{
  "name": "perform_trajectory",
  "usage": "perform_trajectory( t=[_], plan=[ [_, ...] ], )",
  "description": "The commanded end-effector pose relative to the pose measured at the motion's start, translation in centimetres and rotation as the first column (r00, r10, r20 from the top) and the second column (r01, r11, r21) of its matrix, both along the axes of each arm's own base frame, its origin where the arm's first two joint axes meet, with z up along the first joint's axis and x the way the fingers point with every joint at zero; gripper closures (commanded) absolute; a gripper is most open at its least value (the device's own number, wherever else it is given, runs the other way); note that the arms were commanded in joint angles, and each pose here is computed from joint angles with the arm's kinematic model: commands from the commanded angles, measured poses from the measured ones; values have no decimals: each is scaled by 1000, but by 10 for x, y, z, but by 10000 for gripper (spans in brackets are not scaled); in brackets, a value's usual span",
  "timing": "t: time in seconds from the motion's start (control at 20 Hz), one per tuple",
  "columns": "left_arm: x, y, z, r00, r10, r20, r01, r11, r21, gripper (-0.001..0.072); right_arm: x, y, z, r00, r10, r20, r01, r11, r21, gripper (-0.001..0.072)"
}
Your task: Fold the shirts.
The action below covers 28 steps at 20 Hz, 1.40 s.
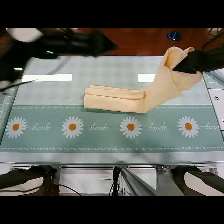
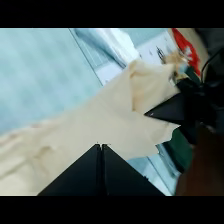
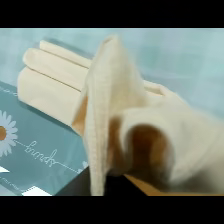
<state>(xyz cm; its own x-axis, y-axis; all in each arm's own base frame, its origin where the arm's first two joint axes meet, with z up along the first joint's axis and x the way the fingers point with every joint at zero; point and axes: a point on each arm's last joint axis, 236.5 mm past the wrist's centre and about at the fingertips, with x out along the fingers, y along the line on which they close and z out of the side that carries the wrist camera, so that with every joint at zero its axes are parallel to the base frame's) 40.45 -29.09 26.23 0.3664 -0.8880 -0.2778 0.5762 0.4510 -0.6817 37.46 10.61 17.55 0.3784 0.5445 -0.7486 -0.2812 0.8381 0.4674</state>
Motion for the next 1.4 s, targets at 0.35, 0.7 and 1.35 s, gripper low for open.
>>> perform_trajectory(
  t=[0.35,0.7,1.35],
  plan=[
    [-125,222,120,797,418,436,-556,790,258,678,20,137,-75,989,126,-78,-128,992,-19,691],
    [-167,209,115,813,405,419,-546,779,307,677,21,236,-169,976,161,-147,-163,987,-1,691],
    [-150,193,0,935,335,114,-353,859,371,677,52,314,-165,990,27,-141,23,939,343,168]
  ],
)
